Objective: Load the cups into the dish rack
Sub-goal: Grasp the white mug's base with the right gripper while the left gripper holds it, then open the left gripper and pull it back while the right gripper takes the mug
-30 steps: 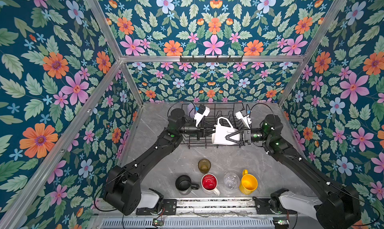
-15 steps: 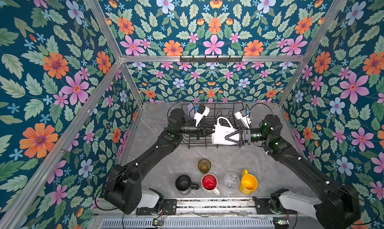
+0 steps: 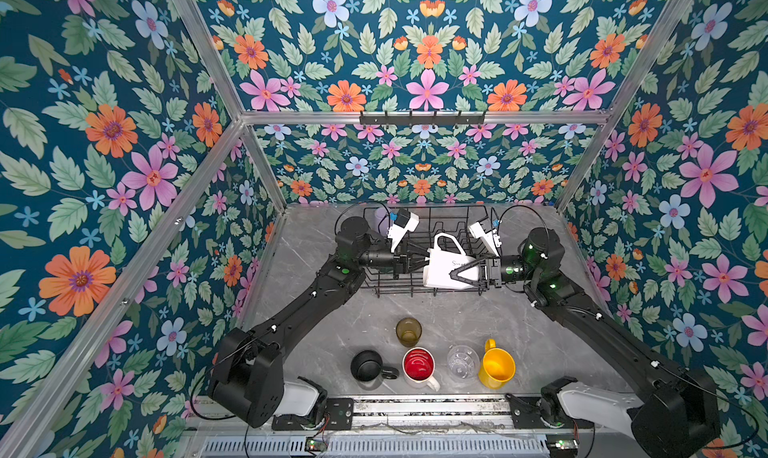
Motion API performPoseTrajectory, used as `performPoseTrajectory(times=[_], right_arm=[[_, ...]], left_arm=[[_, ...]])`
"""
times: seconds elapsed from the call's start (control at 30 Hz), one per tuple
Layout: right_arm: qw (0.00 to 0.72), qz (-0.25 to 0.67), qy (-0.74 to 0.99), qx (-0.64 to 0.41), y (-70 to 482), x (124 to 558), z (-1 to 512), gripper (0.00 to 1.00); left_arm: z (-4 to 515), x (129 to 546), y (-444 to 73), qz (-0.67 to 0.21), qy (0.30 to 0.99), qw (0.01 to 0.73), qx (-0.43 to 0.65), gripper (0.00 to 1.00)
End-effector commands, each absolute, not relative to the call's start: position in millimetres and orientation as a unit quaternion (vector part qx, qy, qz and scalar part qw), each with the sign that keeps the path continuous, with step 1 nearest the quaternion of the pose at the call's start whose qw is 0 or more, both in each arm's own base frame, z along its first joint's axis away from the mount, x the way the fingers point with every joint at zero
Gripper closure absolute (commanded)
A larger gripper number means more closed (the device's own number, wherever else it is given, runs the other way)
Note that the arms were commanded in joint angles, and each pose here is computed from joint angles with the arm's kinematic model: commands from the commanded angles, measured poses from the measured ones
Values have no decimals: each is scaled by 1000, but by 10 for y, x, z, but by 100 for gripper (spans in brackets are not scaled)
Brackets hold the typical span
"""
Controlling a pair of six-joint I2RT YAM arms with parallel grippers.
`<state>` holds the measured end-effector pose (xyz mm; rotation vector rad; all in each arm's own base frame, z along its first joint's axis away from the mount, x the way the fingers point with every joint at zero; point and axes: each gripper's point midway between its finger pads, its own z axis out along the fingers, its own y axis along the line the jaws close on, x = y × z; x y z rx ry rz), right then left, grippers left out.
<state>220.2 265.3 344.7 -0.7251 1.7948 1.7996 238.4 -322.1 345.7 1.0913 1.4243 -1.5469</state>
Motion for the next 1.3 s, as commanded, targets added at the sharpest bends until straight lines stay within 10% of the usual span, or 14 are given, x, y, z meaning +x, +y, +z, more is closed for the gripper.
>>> performPoseTrajectory(times=[0.0, 0.47, 0.83, 1.27], right_arm=[[268, 650, 666, -251, 2653, 2296, 3452, 100], [289, 652, 656, -247, 2629, 2291, 3748, 100], [290, 652, 658, -242, 2614, 2273, 3819, 100], [321, 620, 693, -180, 2197, 2381, 3877, 100]], left_arm=[[3620, 2350, -3219, -609, 533, 393, 436, 99], [3638, 2366, -3217, -605, 538, 396, 433, 74], [3642, 2375, -3190, -588, 540, 416, 434, 23], [3453, 2710, -3081, -514, 603, 481, 376, 2]])
